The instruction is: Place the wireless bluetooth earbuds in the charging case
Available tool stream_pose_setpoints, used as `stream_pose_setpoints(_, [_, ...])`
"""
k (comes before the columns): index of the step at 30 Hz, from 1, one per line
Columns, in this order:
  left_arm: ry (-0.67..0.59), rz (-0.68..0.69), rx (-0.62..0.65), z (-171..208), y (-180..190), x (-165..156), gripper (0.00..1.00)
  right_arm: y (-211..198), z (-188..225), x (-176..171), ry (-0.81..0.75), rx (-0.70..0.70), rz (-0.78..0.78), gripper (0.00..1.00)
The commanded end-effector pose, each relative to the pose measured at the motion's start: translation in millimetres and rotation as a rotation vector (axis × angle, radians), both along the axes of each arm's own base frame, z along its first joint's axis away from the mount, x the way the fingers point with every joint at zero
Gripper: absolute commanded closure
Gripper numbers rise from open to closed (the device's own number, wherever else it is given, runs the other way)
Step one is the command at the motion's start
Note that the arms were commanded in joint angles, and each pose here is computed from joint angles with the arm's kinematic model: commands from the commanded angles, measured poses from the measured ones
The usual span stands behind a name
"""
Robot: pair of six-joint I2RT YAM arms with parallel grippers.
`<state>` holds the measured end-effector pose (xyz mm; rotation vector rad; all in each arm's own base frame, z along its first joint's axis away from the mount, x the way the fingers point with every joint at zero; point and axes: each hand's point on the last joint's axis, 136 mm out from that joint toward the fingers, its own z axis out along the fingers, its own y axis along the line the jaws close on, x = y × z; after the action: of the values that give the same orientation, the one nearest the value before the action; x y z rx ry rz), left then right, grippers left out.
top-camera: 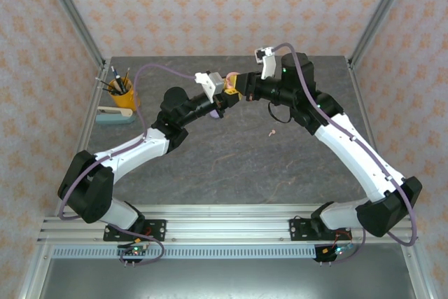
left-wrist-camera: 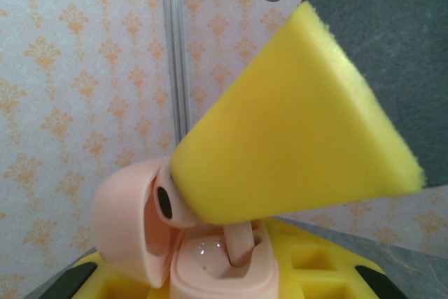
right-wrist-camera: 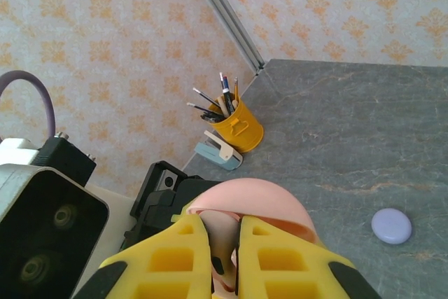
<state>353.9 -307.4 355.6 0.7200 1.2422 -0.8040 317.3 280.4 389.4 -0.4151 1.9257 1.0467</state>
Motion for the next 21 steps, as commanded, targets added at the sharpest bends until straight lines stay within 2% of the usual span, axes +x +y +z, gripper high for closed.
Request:
stream_pose_setpoints(1, [-0.082,-0.002,-0.065,36.3,-0.2,-7.2,1.00,8.5,-12.4,-11.0,0.016,-0.040,0.071,0.88])
stream_pose_setpoints(11, [-0.075,0.006,-0.065,35.3,1.0,-6.0,1.00,10.6,-19.7,-16.3,0.014,-0.108,0.096,0.87])
stream_pose_setpoints(13, [-0.075,0.008,-0.066,33.7,0.8,-5.8,1.00,9.2,-18.8,-16.3,0.012,-0.114,0.091,0.81])
stream_pose_setpoints(15, [-0.074,0.007,-0.069,33.4,1.2,-6.2,1.00,7.8,-18.2,-16.0,0.012,-0.117,0.083,0.70])
stream_pose_setpoints(21, [-0.075,0.012,-0.067,31.7,2.1,-6.6,1.00,3.6,-8.0,-10.8,0.002,-0.101,0.035,0.66])
